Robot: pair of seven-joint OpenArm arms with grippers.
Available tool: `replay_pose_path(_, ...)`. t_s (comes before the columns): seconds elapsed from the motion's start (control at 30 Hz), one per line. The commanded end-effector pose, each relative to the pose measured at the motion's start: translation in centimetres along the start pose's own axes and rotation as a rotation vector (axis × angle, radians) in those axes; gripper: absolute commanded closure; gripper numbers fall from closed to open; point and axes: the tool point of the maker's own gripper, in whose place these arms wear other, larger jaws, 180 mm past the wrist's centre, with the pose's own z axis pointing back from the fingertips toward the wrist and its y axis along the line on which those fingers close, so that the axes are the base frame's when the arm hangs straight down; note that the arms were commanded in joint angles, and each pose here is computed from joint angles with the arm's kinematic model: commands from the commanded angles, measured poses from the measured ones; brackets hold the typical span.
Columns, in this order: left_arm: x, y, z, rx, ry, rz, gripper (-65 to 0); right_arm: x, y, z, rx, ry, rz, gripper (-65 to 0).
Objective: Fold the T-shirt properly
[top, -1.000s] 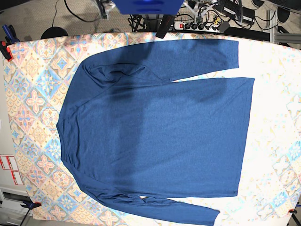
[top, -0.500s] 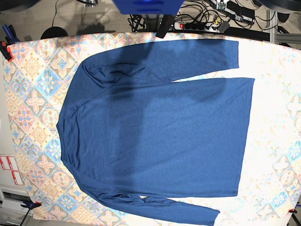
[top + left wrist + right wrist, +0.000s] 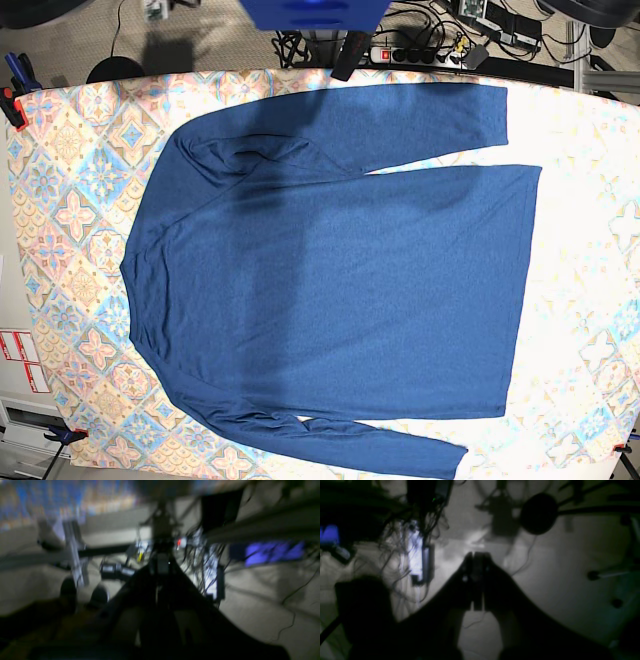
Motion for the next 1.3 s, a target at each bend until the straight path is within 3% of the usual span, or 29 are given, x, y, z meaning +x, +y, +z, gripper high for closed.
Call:
replay_pose_path(0.0,0.6,0.1,1.0,0.002,-0.022,-0.003,0.0,0.7,-1.7,0.8,-0.042,-0.023,0.003,0.0)
replay_pose_path(0.2,4.9,2.2,2.1,0.055,-0.126,-0.012,0.0,6.3,-5.3,3.8,-0.129,-0.156,0.02,0.0)
replay_pose_path(0.33,7.3,4.3,2.4,0.11,-0.18,-0.024,0.0,10.3,-5.9,5.4,-0.147,-0.216,0.036,0.0)
replay_pose_path(0.43,9.0,6.0,2.0,0.153,-0.179,-0.019,-7.3,12.6,-5.6,6.2,-0.144,-0.252,0.042,0.0)
replay_pose_path(0.53,9.8,7.5,0.9,0.184,-0.155,0.073,-14.5,13.2,-5.5,6.2,-0.143,-0.237,0.042,0.0)
replay_pose_path(0.7,11.3,10.2,-1.4,0.2,-0.092,0.289,-16.7,15.3,-5.7,5.0,-0.155,-0.243,0.018,0.0)
replay_pose_path(0.9,13.3,10.5,-3.3,0.073,-0.008,0.358,-20.1,16.5,-4.6,4.1,-0.129,-0.242,0.009,0.0)
replay_pose_path(1.1,13.6,10.1,-3.6,0.041,0.001,0.379,-24.0,17.1,-4.7,4.0,-0.131,-0.257,0.004,0.0)
replay_pose_path(1.27,10.9,10.5,-4.9,0.056,0.075,0.415,-24.4,17.3,-4.7,3.9,-0.132,-0.261,0.003,0.0)
